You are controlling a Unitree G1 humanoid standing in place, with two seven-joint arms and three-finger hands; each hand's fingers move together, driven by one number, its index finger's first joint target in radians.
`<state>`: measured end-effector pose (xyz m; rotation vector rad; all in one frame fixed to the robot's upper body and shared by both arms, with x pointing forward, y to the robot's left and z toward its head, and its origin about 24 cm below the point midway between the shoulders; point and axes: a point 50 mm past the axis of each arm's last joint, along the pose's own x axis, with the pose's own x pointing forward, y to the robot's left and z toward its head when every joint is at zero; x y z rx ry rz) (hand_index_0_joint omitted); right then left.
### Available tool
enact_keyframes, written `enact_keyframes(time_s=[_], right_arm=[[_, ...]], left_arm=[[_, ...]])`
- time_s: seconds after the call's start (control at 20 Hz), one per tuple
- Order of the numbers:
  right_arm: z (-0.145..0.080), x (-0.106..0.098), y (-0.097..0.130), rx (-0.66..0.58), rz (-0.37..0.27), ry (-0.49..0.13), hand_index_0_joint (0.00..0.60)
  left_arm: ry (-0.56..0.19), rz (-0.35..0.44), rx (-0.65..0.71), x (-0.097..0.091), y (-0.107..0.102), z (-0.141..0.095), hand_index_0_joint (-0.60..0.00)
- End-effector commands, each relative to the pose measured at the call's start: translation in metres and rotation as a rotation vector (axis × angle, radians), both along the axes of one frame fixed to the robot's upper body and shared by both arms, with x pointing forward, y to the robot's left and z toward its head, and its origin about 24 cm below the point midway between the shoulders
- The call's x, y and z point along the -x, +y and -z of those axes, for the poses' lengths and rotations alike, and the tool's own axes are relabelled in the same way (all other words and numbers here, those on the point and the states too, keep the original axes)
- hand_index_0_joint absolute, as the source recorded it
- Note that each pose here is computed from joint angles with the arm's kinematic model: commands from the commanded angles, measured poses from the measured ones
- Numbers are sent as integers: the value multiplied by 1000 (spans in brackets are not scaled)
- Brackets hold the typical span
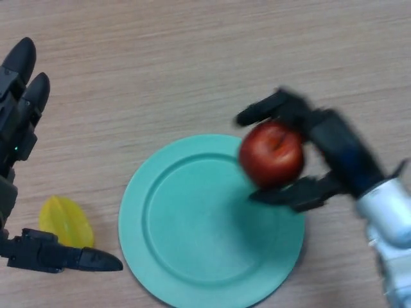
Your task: Pick up the red apple and place it on the plate
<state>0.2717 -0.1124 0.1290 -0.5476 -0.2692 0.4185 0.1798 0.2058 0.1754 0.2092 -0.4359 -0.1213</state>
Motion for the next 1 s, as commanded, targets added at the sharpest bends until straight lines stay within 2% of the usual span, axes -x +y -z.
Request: enact_keyframes(time_s=[0.05, 0.2, 0.25, 0.35, 0.4, 0.45, 0.5, 0.55, 0.6, 0.65, 0.7, 0.75, 0.8, 0.85, 0.9, 1.0], right_arm=[[-13, 9, 10, -96, -2, -70, 600], [20, 13, 21, -62, 15, 8, 600], [24, 14, 21, -53, 16, 25, 600], [27, 15, 24, -54, 6, 46, 401], [27, 18, 27, -55, -20, 56, 250], [24, 20, 30, -60, -42, 61, 150], [7, 23, 34, -104, -83, 51, 2], [-1, 22, 33, -126, -83, 39, 0], [-23, 19, 28, -180, -86, 6, 0], [-35, 17, 24, -214, -89, -12, 0], [-61, 15, 13, -270, -86, -64, 0], [-70, 15, 6, -289, -83, -85, 0], [-88, 18, -11, -328, -78, -121, 0], [-91, 20, -19, -334, -72, -128, 0], [-93, 28, -37, -336, -61, -156, 0], [-79, 42, -56, -366, -34, -144, 0]], left_arm=[[-188, -36, -45, 14, 6, -26, 0], [-187, -36, -24, 16, 12, -25, 0], [-184, -36, -24, 16, 13, -24, 0], [-182, -39, -26, 16, 13, -24, 0], [-184, -46, -30, 16, 13, -24, 0], [-185, -52, -35, 15, 14, -25, 0], [-183, -67, -46, 14, 14, -26, 0], [-180, -67, -50, 13, 13, -27, 0], [-183, -63, -64, 13, 11, -30, 0], [-185, -60, -65, 12, 10, -32, 0], [-187, -51, -71, 12, 7, -34, 0], [-192, -43, -75, 11, 5, -35, 0], [-200, -31, -80, 10, 1, -37, 0], [-208, -28, -82, 10, 1, -38, 0], [-207, -19, -80, 9, -1, -37, 0], [-197, -19, -73, 8, -1, -32, 0]])
